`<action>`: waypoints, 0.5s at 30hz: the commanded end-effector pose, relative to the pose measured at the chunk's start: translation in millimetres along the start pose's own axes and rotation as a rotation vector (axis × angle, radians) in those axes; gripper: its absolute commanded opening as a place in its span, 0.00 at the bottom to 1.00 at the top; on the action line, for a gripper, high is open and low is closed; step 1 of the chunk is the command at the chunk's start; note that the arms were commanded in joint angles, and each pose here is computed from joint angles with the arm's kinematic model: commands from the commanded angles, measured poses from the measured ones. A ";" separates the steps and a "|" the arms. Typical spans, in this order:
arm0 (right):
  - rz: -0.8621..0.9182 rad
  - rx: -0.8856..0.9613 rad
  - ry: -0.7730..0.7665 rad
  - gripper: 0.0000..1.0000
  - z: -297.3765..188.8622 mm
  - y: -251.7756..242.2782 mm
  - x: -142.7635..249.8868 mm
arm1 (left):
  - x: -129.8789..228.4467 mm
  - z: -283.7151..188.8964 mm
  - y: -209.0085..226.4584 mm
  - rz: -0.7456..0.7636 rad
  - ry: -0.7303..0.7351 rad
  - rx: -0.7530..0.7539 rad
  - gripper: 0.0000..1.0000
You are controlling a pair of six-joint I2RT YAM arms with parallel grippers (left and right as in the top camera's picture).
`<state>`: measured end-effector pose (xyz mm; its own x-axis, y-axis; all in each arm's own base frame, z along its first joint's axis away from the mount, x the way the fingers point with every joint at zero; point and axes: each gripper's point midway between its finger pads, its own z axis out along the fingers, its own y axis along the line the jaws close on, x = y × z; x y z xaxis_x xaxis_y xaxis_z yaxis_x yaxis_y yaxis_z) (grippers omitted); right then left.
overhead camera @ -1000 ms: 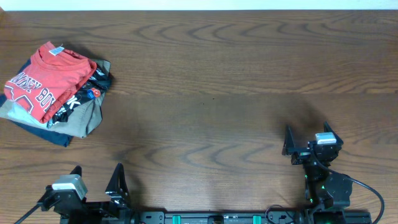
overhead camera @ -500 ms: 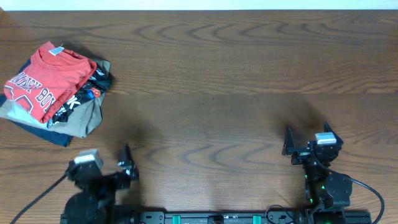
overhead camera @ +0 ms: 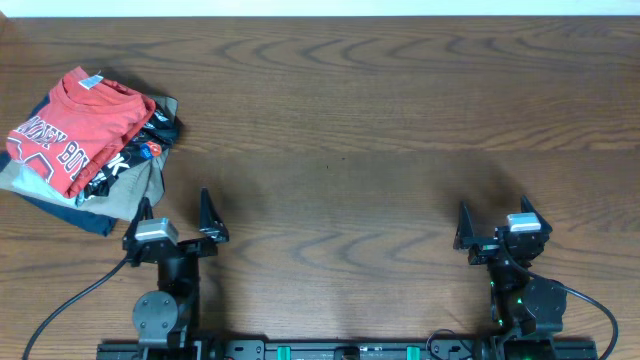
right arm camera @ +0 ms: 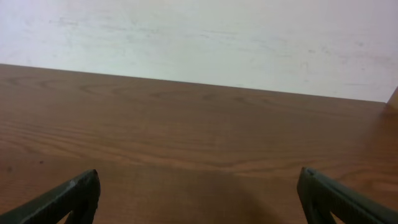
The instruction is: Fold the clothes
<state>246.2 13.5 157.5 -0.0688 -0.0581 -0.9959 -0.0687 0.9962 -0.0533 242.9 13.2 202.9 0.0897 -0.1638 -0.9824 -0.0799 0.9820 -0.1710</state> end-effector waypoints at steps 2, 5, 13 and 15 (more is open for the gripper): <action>0.002 -0.006 -0.002 0.99 -0.3 1.6 0.0 | 29.9 0.8 6.8 0.058 0.081 -0.021 0.98; 0.002 -0.006 -0.002 0.99 -0.3 1.6 0.0 | 56.5 -2.9 9.1 0.083 0.192 -0.021 0.98; 0.002 -0.005 -0.002 0.99 -0.3 1.5 0.0 | 65.9 -4.9 4.5 0.090 0.231 0.011 0.98; 0.002 -0.006 -0.002 0.99 -0.3 1.6 0.0 | 65.9 -4.9 4.5 0.090 0.231 0.011 0.98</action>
<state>246.2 13.5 157.4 -0.0692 -0.0581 -0.9959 -0.0687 0.9962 -0.0533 244.7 4.9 155.0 -0.0895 -0.1099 -0.9899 -0.0560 0.9929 -0.1052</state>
